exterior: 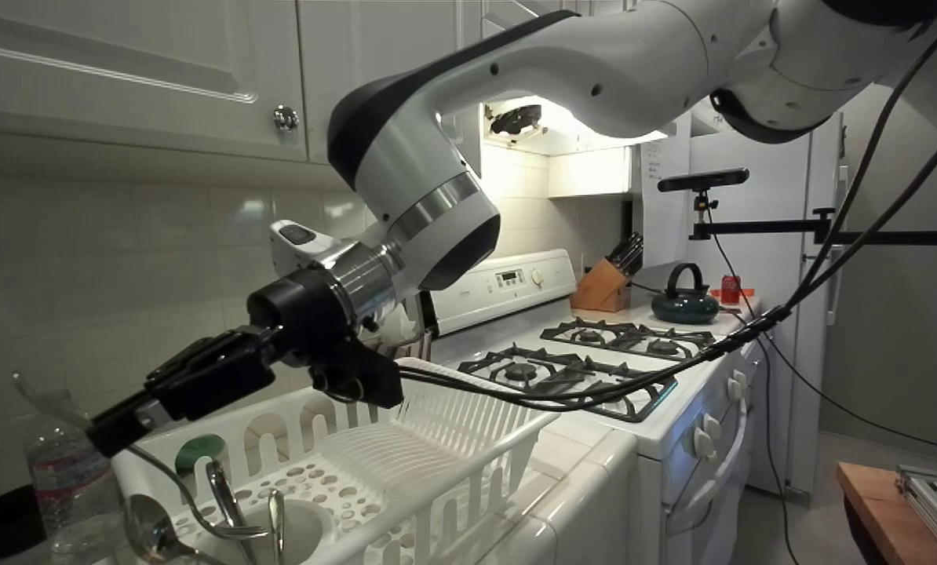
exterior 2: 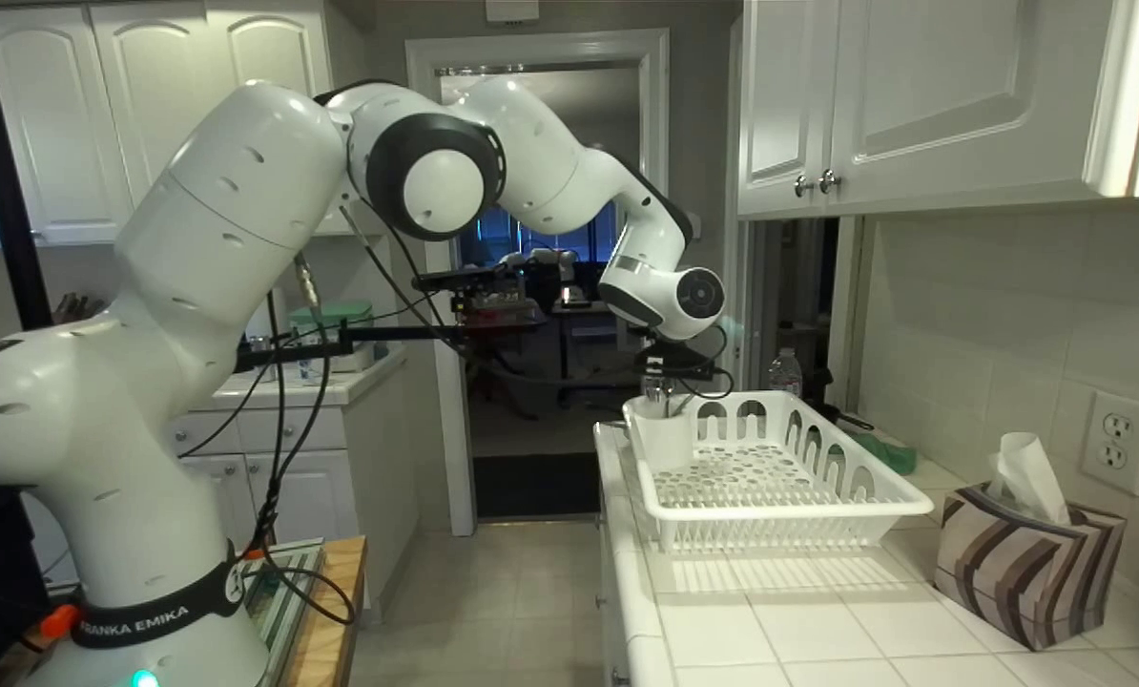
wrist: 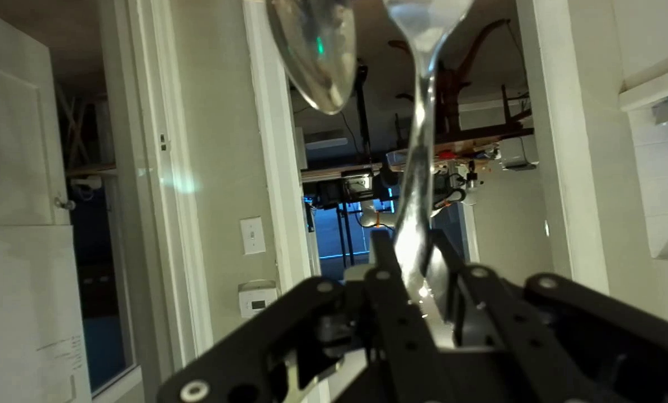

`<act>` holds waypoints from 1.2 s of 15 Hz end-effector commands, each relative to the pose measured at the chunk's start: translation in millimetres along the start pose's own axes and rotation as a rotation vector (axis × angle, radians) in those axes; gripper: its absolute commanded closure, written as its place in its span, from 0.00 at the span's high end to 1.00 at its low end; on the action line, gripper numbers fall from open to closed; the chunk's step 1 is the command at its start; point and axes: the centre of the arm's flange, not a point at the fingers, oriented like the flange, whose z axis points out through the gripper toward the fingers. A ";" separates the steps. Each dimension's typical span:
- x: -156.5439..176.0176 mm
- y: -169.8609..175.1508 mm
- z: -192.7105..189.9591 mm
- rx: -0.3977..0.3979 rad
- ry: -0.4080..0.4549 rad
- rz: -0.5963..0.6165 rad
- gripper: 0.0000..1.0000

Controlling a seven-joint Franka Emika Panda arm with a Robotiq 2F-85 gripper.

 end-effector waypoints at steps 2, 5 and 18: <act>-1.7 10.9 3.8 -0.059 0.025 -0.040 0.05; -5.9 13.5 3.5 -0.078 0.007 -0.041 0.05; -20.1 10.4 -3.6 -0.093 -0.057 -0.014 0.45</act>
